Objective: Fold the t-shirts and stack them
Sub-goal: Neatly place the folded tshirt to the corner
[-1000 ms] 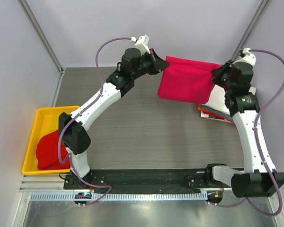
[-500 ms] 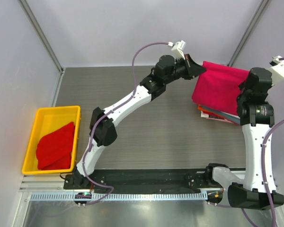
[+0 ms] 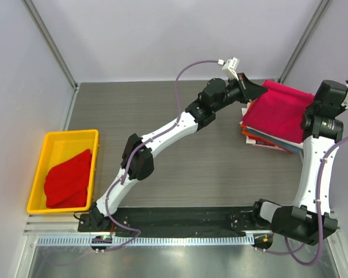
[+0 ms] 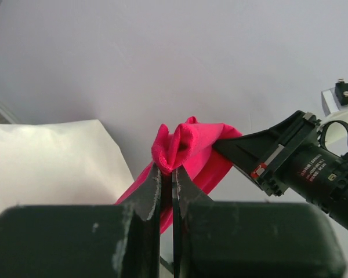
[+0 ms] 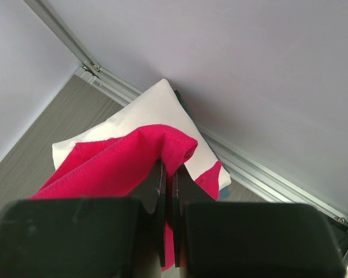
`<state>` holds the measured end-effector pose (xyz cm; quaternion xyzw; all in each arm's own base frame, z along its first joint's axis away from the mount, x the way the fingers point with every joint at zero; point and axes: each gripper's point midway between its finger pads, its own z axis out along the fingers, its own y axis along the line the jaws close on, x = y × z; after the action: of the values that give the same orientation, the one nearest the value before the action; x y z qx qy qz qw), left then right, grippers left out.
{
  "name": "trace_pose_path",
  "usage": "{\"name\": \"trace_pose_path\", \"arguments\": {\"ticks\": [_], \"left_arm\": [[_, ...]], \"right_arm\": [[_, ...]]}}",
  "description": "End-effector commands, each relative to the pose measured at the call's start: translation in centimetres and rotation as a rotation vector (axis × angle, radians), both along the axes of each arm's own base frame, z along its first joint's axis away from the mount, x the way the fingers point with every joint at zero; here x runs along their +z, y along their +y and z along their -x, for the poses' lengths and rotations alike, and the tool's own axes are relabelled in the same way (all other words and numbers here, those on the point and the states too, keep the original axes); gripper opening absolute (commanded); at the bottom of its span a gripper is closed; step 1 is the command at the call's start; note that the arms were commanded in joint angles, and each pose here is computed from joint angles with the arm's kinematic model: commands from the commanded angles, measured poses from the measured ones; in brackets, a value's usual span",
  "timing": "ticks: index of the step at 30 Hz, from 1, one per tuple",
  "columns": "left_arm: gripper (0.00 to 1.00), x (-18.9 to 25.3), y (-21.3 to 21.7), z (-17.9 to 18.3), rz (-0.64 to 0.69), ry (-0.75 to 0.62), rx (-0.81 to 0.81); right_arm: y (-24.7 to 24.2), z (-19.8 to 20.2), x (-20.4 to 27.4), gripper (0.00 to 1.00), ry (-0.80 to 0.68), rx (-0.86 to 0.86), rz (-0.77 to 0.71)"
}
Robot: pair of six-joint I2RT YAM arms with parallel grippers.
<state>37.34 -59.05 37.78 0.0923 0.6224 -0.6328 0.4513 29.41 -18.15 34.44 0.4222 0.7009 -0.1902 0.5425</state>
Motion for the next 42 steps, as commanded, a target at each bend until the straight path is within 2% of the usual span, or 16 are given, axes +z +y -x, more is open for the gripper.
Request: {"name": "trace_pose_path", "arguments": {"ticks": [1, 20, 29, 38, 39, 40, 41, 42], "left_arm": [[0.00, 4.4, 1.3, -1.9, 0.151, -0.067, 0.083], [0.00, 0.4, -0.6, -5.3, 0.234, -0.012, 0.205], [0.00, -1.1, -1.0, -6.4, 0.303, 0.010, 0.325], [0.01, -1.3, 1.1, -8.6, 0.392, 0.038, 0.498], [0.03, -2.0, 1.1, -8.9, 0.393, 0.043, 0.513], [0.09, -1.8, 1.5, -9.3, 0.406, 0.044, 0.534], [0.46, -2.0, 1.9, -9.5, 0.411, 0.044, 0.564], [0.63, -2.2, 2.9, -10.3, 0.419, 0.059, 0.630]], "right_arm": [[-2.0, 0.2, 0.7, 0.01, -0.027, -0.068, 0.008], [-4.8, -0.6, -2.1, 0.01, 0.000, -0.125, -0.035], [-6.3, -1.2, -4.6, 0.01, 0.027, -0.150, -0.064], [-7.6, -3.2, -5.7, 0.01, 0.007, -0.171, -0.082], [-7.9, -3.5, -5.5, 0.01, -0.002, -0.175, -0.080], [-8.2, -4.1, -6.2, 0.01, 0.007, -0.180, -0.091], [-8.6, -4.8, -6.2, 0.01, -0.005, -0.183, -0.086], [-8.9, -5.7, -6.2, 0.04, -0.014, -0.172, -0.087]]}}
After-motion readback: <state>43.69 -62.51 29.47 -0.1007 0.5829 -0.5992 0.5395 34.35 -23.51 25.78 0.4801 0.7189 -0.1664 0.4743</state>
